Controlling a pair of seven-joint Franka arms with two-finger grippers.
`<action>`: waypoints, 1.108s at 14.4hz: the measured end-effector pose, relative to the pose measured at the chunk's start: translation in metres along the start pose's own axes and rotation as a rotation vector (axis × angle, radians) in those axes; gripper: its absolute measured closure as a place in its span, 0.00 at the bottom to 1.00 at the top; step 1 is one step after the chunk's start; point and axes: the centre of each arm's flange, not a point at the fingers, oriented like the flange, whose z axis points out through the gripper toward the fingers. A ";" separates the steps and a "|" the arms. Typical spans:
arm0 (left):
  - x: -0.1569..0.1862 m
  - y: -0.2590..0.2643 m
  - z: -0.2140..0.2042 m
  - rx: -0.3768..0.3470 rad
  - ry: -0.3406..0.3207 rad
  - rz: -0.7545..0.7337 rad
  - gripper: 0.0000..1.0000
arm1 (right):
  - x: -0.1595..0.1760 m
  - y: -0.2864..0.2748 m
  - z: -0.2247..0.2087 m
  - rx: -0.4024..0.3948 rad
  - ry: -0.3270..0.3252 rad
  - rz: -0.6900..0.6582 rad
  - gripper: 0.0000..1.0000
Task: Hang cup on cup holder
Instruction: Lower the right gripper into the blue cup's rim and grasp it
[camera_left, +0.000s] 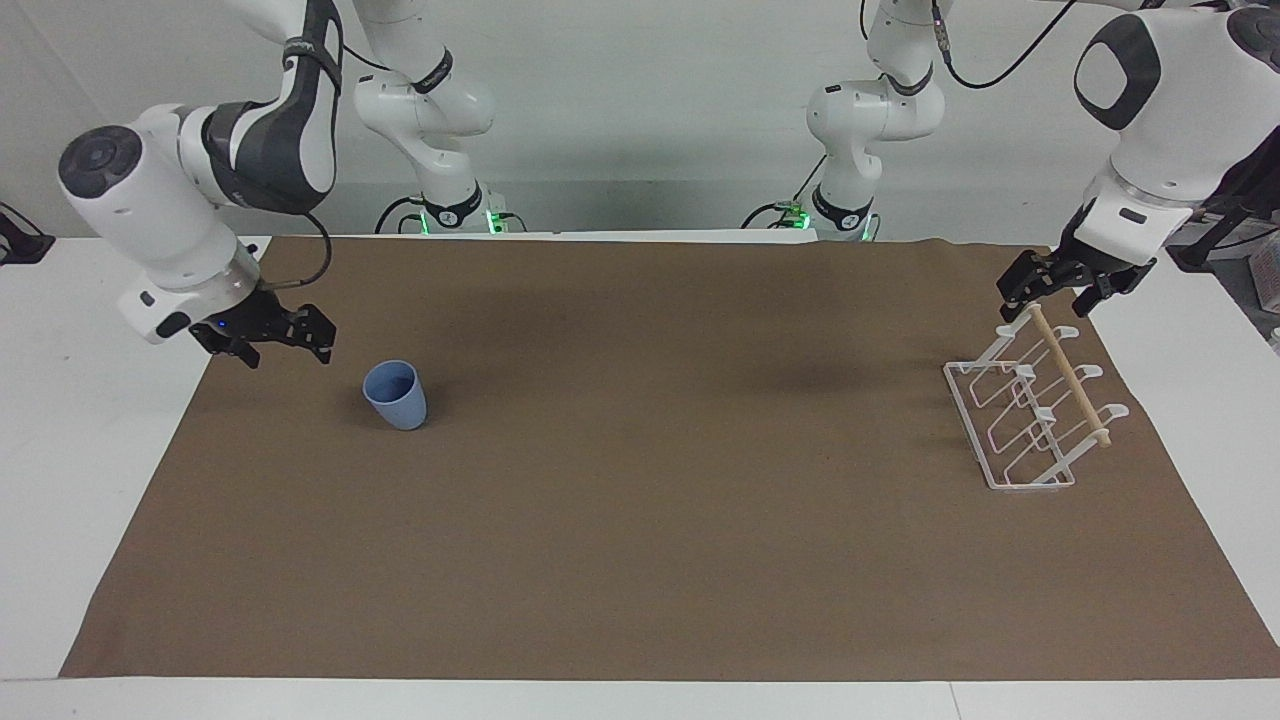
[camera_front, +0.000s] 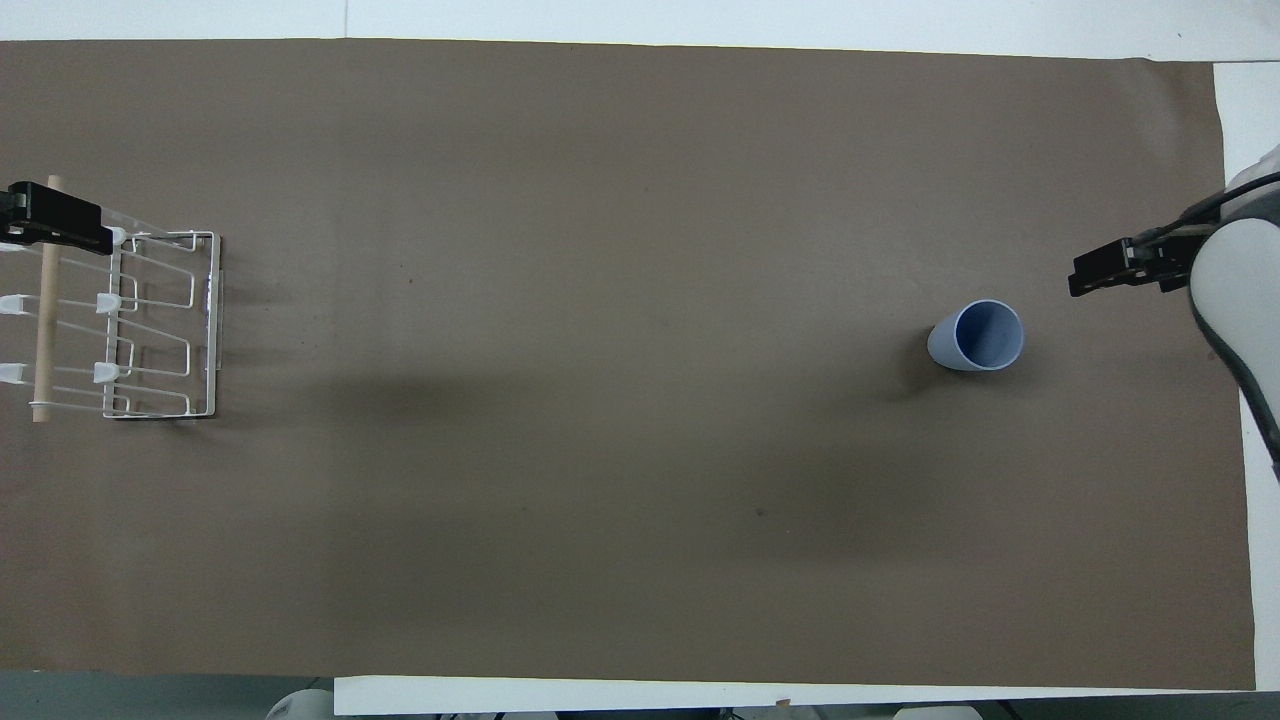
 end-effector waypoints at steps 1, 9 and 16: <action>0.000 0.000 0.000 0.000 0.000 0.000 0.00 | -0.001 -0.005 0.013 0.003 -0.008 -0.007 0.00; 0.000 0.000 0.000 0.000 0.000 0.001 0.00 | -0.008 -0.040 0.080 -0.006 0.018 -0.073 0.04; 0.000 0.001 0.000 0.000 0.000 0.001 0.00 | -0.015 -0.039 0.099 -0.006 0.011 -0.113 0.31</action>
